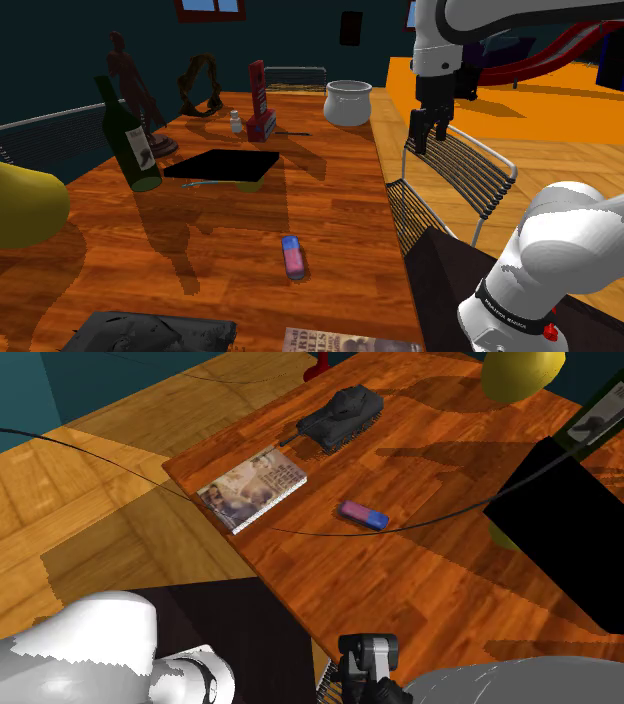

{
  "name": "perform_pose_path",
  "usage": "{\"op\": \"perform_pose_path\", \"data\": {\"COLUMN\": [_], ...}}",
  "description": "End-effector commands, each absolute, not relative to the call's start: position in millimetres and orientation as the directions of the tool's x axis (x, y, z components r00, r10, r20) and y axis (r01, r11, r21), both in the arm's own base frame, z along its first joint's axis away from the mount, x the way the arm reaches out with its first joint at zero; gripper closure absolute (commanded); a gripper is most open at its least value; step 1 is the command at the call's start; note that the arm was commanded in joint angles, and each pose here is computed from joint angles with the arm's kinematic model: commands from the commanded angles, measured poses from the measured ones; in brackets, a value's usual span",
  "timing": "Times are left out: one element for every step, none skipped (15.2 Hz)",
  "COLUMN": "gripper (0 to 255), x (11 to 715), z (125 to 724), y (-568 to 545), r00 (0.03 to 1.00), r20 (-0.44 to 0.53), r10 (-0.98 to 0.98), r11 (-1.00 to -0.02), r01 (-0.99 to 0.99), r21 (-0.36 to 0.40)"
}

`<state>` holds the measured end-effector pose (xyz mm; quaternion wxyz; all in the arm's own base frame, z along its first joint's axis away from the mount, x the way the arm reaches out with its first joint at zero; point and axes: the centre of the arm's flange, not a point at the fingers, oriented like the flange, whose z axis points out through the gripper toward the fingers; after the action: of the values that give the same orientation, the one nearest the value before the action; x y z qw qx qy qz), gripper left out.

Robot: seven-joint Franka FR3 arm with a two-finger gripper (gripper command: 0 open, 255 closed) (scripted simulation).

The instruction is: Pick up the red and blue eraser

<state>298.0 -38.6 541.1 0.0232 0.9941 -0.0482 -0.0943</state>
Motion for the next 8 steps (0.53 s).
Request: {"op": "perform_pose_path", "data": {"gripper": [0,0,0,0,0,0,0,0], "x": [298.0,297.9,298.2,298.6,299.3,300.1,301.3,302.6], "z": [541.1,536.6,532.0,527.4,522.8,518.1,513.4,508.7], "y": [-38.6,-26.2,-13.8,-1.4,10.9,23.2,35.5,47.7], "r00": [0.978,0.977,0.976,0.975,0.973,0.972,0.969,0.967], "r20": [-0.185,-0.179,-0.173,-0.167,-0.160,-0.154,-0.148,-0.141], "r10": [-0.100,-0.116,-0.132,-0.148,-0.164,-0.180,-0.196,-0.211], "r11": [-0.994,-0.993,-0.990,-0.988,-0.986,-0.983,-0.980,-0.976], "r01": [-0.092,-0.107,-0.123,-0.139,-0.155,-0.171,-0.187,-0.203], "r21": [0.055,0.058,0.061,0.063,0.066,0.068,0.071,0.073]}}
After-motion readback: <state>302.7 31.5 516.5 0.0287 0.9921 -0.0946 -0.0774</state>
